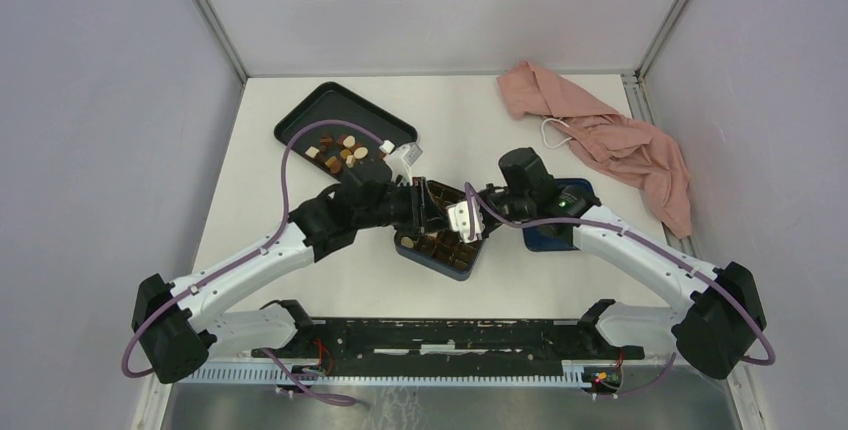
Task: Pack the chocolate
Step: Adjust the clamp.
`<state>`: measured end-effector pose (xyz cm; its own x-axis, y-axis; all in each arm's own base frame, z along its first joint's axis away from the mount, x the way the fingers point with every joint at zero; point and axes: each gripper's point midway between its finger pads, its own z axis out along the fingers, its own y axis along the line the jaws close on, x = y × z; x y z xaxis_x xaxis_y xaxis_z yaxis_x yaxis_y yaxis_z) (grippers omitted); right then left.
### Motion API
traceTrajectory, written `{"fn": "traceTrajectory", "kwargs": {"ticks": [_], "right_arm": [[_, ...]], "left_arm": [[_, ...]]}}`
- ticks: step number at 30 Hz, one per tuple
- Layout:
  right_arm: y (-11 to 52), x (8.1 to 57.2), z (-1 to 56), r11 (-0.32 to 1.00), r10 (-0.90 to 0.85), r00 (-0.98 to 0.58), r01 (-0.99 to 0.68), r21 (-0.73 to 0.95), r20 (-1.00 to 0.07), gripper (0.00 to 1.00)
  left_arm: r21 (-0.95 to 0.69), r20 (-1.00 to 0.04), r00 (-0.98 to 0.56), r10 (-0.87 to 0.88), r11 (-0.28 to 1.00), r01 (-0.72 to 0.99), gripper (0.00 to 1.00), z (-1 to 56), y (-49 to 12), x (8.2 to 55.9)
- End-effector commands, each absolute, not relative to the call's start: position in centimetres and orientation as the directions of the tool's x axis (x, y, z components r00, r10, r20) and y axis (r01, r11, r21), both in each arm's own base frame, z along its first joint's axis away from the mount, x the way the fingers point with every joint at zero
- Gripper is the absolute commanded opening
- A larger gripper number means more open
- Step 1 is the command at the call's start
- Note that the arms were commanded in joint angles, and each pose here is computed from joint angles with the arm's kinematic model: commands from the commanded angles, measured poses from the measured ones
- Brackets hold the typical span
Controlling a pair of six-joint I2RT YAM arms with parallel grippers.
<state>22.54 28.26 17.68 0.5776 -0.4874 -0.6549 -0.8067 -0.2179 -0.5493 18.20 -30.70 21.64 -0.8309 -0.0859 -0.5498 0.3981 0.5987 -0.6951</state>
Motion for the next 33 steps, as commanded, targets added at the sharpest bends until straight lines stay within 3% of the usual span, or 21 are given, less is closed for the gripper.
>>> {"fn": "traceTrajectory", "kwargs": {"ticks": [1, 4, 7, 23, 33], "right_arm": [[29.0, 22.5, 19.9, -0.233, -0.444, 0.631, -0.767, -0.598, -0.636, 0.08], [28.8, 22.6, 20.3, -0.258, -0.445, 0.661, -0.741, -0.620, -0.604, 0.05], [28.5, 22.6, 20.6, -0.300, -0.437, 0.705, -0.699, -0.649, -0.559, 0.05], [28.3, 21.0, 20.7, -0.468, -0.395, 0.766, -0.643, -0.606, -0.507, 0.13], [29.6, 21.4, 19.9, -0.438, -0.444, 0.768, -0.635, -0.637, -0.461, 0.13]], "left_arm": [[-0.761, -0.541, -0.829, -0.140, 0.501, 0.412, 0.44, 24.7, -31.8, 18.1], [-0.791, -0.506, -0.854, -0.121, 0.459, 0.404, 0.61, 24.7, -31.9, 17.4], [-0.823, -0.466, -0.880, -0.087, 0.408, 0.395, 0.67, 24.9, -31.8, 16.5], [-0.772, -0.501, -0.862, 0.078, 0.409, 0.486, 0.62, 23.5, -31.6, 15.2], [-0.740, -0.526, -0.850, 0.024, 0.480, 0.471, 0.55, 22.4, -30.6, 16.2]]}}
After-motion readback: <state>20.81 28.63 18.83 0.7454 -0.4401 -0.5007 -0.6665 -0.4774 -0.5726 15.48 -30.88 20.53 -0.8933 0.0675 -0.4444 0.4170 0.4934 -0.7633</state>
